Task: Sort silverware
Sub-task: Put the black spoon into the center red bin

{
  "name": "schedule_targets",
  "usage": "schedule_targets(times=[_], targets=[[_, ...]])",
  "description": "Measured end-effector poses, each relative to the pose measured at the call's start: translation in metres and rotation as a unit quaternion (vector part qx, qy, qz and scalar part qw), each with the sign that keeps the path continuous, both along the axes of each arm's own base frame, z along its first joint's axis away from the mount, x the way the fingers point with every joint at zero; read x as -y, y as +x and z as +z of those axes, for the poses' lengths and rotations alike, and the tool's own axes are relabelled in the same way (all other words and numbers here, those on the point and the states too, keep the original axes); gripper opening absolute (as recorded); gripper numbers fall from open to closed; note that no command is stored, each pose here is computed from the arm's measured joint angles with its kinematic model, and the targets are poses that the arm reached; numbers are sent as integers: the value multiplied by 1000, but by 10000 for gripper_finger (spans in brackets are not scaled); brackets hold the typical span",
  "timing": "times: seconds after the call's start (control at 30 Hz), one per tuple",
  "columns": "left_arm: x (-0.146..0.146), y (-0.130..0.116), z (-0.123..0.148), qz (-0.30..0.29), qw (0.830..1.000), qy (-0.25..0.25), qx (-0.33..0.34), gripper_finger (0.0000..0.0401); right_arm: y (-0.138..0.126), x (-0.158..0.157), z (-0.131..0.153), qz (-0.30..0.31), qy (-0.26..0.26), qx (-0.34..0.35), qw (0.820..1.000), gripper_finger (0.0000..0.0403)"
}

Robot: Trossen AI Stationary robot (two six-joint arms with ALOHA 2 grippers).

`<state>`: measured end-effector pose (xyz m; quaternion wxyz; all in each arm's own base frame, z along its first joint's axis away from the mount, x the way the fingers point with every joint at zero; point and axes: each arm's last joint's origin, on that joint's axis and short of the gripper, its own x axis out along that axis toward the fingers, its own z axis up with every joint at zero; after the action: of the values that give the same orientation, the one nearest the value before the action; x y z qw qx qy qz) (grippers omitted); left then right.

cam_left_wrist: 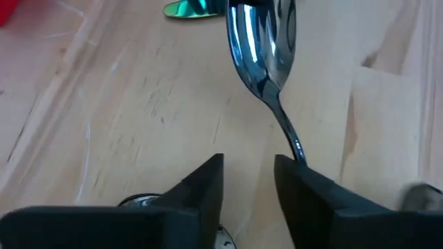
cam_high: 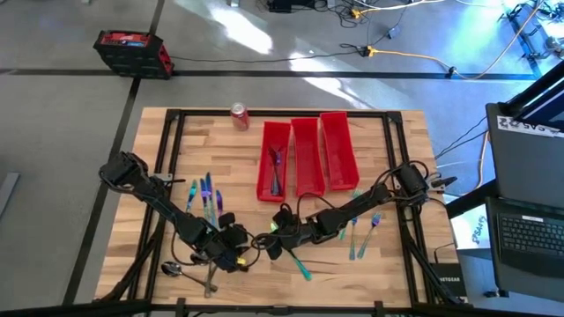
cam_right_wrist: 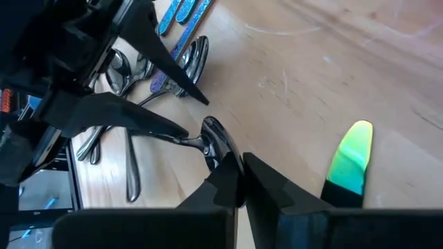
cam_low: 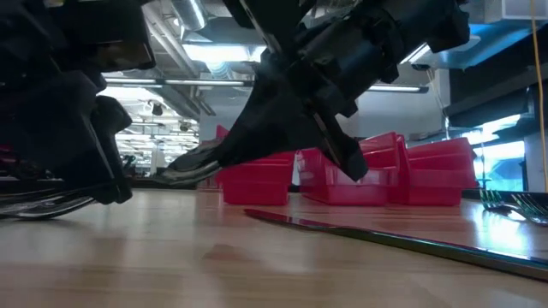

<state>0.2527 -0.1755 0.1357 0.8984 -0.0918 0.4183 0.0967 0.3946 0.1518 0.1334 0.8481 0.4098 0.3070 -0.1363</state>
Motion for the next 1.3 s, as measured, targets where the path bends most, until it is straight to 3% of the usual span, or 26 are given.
schedule_targets(times=[0.27, 0.87, 1.07, 1.3], targets=[[-7, 2, -1, 1, 1000, 12, -14, 190, -3, -1, 6, -5, -7, -3, 1000, 0], [-16, 6, -2, 9, 999, 24, -26, 192, -19, 6, 27, -3, -49, -50, 998, 0], [-23, 10, 0, 43, 999, -12, -24, 192, -25, 8, 36, 9, -60, -64, 996, 0], [-31, 13, 11, 34, 998, -40, -28, 200, -35, 11, 48, 17, -86, -85, 992, 0]])
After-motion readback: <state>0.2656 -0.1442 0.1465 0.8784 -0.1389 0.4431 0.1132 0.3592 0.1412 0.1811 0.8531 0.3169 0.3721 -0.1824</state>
